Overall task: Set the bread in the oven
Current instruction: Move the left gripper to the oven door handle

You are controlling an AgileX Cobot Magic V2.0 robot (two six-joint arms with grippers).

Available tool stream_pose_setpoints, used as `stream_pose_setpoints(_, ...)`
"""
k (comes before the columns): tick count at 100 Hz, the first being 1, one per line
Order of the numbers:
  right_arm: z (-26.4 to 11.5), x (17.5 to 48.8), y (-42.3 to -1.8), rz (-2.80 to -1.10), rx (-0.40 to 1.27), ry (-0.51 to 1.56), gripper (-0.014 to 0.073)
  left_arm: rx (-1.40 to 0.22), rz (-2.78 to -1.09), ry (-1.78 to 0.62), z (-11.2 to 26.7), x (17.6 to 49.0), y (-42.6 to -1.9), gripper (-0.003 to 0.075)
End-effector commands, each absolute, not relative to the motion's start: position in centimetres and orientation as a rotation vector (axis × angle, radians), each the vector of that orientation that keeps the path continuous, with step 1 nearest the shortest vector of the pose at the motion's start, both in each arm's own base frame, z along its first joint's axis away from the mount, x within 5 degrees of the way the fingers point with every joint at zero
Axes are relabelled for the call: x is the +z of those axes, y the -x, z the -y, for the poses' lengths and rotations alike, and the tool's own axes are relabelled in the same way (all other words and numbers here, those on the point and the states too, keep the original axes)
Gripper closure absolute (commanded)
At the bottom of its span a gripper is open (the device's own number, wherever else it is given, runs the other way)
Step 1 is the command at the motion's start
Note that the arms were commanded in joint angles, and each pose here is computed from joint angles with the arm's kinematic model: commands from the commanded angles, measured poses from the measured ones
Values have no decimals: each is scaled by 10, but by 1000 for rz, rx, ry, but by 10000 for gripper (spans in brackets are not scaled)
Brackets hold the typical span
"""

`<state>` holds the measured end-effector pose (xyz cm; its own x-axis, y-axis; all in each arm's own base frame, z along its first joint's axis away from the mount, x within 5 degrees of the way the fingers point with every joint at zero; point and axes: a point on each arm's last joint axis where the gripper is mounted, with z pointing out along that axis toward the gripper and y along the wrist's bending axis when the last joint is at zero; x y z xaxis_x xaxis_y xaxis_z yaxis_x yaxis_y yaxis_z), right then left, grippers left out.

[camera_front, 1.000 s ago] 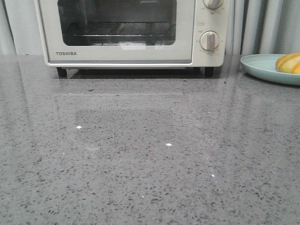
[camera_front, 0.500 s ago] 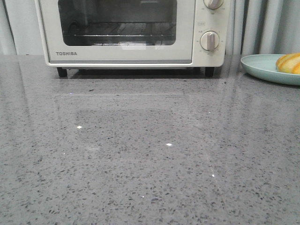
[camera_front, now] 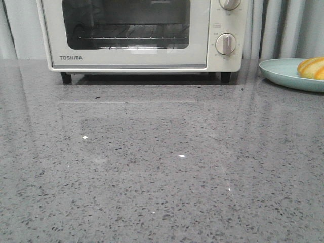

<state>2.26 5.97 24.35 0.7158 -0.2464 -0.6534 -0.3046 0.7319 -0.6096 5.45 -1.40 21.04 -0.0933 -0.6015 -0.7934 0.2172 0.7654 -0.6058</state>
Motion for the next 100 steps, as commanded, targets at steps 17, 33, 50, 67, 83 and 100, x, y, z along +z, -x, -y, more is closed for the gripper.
stream_pose_setpoints(17, -63, 258, -9, -754, 382, 655, 643, -702, -1460, 363, 10, 208, -54, 741)
stream_pose_setpoints(33, -50, 264, -17, -826, 446, 421, 643, -702, -1460, 363, 10, 208, -54, 741)
stream_pose_setpoints(50, -5, 274, -37, -1096, 640, -375, 643, -707, -1452, 361, 10, 212, -53, 741)
stream_pose_setpoints(67, 6, 295, -36, -1231, 507, -523, 643, -707, -1453, 303, 13, 232, -51, 742)
stream_pose_setpoints(83, 9, 307, -54, -1337, 391, -502, 643, -600, -1547, 112, 21, 258, -54, 742)
stream_pose_setpoints(100, 16, 321, -79, -1505, 213, -499, 643, -485, -1656, -103, 31, 294, -69, 741)
